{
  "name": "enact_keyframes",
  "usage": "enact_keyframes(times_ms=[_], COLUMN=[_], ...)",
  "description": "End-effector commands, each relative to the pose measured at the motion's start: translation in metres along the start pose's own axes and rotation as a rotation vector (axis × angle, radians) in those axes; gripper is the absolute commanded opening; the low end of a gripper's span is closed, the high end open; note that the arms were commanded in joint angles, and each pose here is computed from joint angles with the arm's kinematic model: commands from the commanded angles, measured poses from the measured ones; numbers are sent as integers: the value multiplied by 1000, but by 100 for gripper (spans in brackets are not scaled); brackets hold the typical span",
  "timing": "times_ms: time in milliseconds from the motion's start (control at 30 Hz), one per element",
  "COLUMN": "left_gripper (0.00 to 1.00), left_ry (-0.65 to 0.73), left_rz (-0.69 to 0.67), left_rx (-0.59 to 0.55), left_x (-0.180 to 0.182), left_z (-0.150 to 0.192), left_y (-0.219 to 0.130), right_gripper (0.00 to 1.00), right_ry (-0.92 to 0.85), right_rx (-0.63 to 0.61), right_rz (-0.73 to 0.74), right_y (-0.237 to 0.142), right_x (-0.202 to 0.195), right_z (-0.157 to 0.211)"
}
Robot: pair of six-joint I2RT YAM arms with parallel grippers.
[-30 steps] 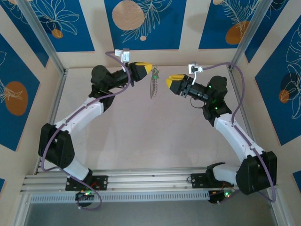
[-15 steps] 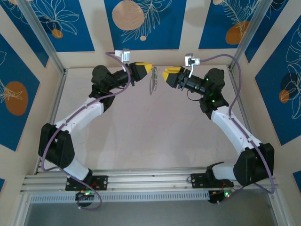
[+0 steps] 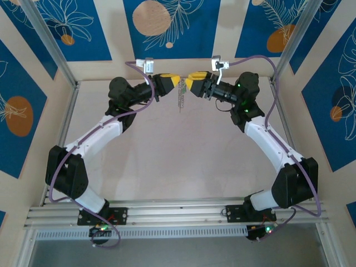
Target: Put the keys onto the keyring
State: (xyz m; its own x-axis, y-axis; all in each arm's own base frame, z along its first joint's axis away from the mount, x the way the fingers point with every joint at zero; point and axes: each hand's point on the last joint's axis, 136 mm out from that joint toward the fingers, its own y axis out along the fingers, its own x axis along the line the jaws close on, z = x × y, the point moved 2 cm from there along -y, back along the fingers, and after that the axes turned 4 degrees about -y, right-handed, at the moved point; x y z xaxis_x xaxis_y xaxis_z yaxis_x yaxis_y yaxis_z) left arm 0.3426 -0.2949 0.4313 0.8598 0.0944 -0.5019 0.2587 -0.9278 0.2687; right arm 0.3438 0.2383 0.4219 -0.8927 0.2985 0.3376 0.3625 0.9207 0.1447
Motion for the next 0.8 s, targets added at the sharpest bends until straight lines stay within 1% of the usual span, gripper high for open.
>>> enact_keyframes(times_ms=[0,200,367,500,633,733,767], left_gripper=[0,0,0,0,0,0,0], left_ry=[27,27,29,29,29,32,33], left_rz=[53,59,64,64,65,65,67], left_rx=[-4,0,4,4,5,5,5], left_x=[-17,-18,-19,-19,-19,-20,-21], left_z=[-8,-8,-7,-7,-7,-8,-8], left_y=[4,6,7,8,9,9,9], right_gripper=[49,45,36,23,17,3,0], right_ry=[-40,-38,-38,-35,-32,-30,-33], right_rx=[-9,3,6,12,23,33,34], right_rz=[-40,-62,-66,-72,-84,-92,-93], right_y=[5,9,10,12,12,13,13], right_x=[8,11,12,11,12,13,14], right_z=[-10,-8,-8,-7,-5,-3,-3])
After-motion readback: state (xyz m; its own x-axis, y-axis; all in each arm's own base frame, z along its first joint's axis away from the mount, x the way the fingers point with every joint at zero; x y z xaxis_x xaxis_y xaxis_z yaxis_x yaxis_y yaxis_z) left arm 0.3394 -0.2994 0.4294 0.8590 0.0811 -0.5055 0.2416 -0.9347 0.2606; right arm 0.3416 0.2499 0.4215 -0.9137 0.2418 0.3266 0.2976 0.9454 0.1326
